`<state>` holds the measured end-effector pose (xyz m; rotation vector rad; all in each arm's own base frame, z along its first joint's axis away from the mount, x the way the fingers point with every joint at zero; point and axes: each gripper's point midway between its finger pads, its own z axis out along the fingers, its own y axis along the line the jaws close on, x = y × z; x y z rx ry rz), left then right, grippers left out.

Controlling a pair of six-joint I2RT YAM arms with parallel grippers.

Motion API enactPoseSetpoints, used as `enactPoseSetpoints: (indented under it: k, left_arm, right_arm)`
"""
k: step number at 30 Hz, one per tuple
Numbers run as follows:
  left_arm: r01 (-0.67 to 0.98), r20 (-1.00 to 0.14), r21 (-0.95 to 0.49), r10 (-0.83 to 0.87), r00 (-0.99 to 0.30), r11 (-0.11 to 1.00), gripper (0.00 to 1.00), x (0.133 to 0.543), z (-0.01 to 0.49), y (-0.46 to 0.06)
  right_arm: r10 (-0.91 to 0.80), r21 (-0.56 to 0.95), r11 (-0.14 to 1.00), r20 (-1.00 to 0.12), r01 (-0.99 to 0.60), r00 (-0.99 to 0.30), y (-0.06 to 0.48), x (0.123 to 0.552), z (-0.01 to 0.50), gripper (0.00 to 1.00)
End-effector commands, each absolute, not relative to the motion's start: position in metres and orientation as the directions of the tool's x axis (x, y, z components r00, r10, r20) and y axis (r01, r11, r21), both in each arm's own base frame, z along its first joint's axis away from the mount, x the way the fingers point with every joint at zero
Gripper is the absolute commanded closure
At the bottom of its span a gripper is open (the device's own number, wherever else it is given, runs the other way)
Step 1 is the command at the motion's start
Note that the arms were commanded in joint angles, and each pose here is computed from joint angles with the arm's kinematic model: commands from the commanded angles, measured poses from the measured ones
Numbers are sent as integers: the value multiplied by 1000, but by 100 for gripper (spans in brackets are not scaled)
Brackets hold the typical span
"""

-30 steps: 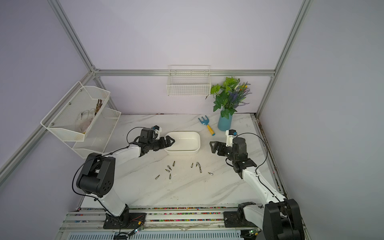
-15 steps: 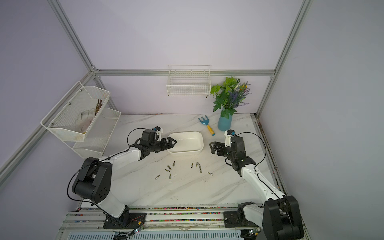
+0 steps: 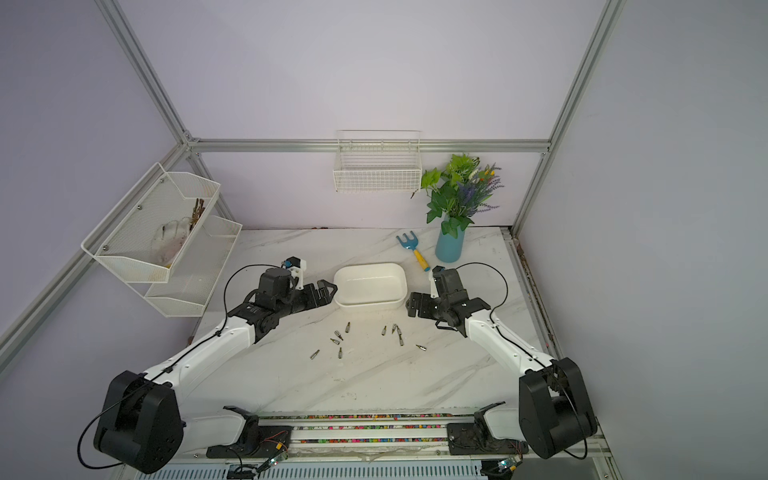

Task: Put the bit on the desktop into the storage box
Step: Pick up the screwdriver bit from the center of the board.

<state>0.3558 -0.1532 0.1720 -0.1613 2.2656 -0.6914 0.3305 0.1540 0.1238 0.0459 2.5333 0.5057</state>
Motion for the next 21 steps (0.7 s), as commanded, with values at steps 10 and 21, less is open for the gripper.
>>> enactPoseSetpoints:
  k: [10, 21]
  left_arm:
    - [110, -680, -401, -215, -701, 909, 0, 334, 152, -133]
    - [159, -707, -398, -192, -680, 904, 0, 334, 145, -138]
  right_arm:
    - [51, 0, 998, -390, 55, -920, 123, 288, 93, 4]
    - [-41, 3, 999, -270, -43, -962, 135, 251, 64, 24]
